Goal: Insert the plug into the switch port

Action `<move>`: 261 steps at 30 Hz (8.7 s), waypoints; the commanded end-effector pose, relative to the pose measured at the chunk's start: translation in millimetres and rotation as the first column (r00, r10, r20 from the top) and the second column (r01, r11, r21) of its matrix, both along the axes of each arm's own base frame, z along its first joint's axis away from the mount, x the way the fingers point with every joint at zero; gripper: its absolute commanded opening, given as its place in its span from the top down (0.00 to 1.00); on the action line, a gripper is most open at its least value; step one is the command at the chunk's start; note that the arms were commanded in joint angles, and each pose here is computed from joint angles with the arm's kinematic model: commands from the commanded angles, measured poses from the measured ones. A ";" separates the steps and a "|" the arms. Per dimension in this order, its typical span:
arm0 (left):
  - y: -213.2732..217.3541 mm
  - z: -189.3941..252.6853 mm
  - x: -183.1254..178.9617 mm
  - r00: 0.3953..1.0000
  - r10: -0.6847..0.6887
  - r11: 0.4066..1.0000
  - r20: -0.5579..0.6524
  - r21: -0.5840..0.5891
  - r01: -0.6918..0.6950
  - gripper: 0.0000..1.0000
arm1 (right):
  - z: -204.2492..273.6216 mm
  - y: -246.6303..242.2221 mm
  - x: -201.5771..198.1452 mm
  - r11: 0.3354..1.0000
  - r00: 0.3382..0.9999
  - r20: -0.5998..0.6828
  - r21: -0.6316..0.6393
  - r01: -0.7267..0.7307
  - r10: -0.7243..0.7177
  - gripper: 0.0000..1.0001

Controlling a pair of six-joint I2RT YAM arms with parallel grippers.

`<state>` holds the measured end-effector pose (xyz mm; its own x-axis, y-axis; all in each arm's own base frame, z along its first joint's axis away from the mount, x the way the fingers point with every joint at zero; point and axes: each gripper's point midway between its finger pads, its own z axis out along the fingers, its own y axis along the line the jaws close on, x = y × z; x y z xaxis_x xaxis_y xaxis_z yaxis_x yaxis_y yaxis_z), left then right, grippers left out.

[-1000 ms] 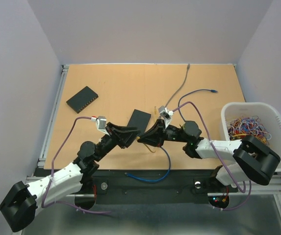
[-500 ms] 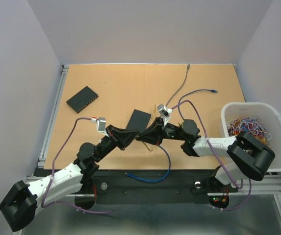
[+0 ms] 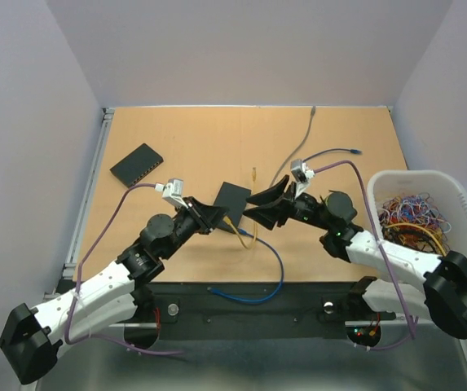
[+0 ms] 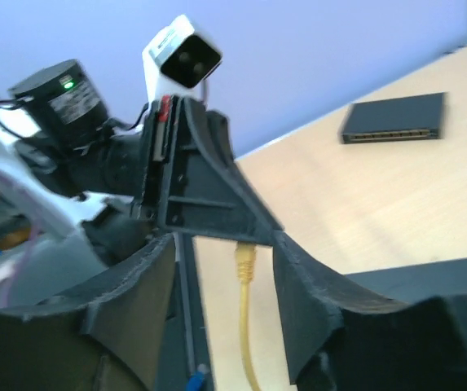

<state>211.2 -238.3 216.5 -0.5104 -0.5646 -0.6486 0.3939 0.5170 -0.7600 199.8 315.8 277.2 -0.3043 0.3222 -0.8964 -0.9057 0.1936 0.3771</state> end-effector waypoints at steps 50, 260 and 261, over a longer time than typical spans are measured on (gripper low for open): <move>-6.3 -39.2 23.6 0.984 0.094 0.993 -0.151 0.080 -0.082 1.00 | -92.8 65.6 12.2 0.896 0.992 0.020 -0.427 0.119 -0.123 0.76; 49.2 -115.5 107.6 0.966 0.228 0.872 -0.122 0.467 -0.147 0.23 | -154.1 43.4 78.6 0.671 0.891 0.066 -0.634 0.385 -0.449 0.32; 52.3 -115.1 109.9 0.963 0.241 0.863 -0.118 0.480 -0.158 0.23 | -151.3 40.1 77.2 0.671 0.888 0.066 -0.631 0.390 -0.454 0.31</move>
<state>302.0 -181.7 64.2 -0.6119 -0.3184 -0.7240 0.0822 0.8848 -0.4586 276.8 360.9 93.1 -0.3981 -0.2584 -0.8802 -0.6659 0.7414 0.0835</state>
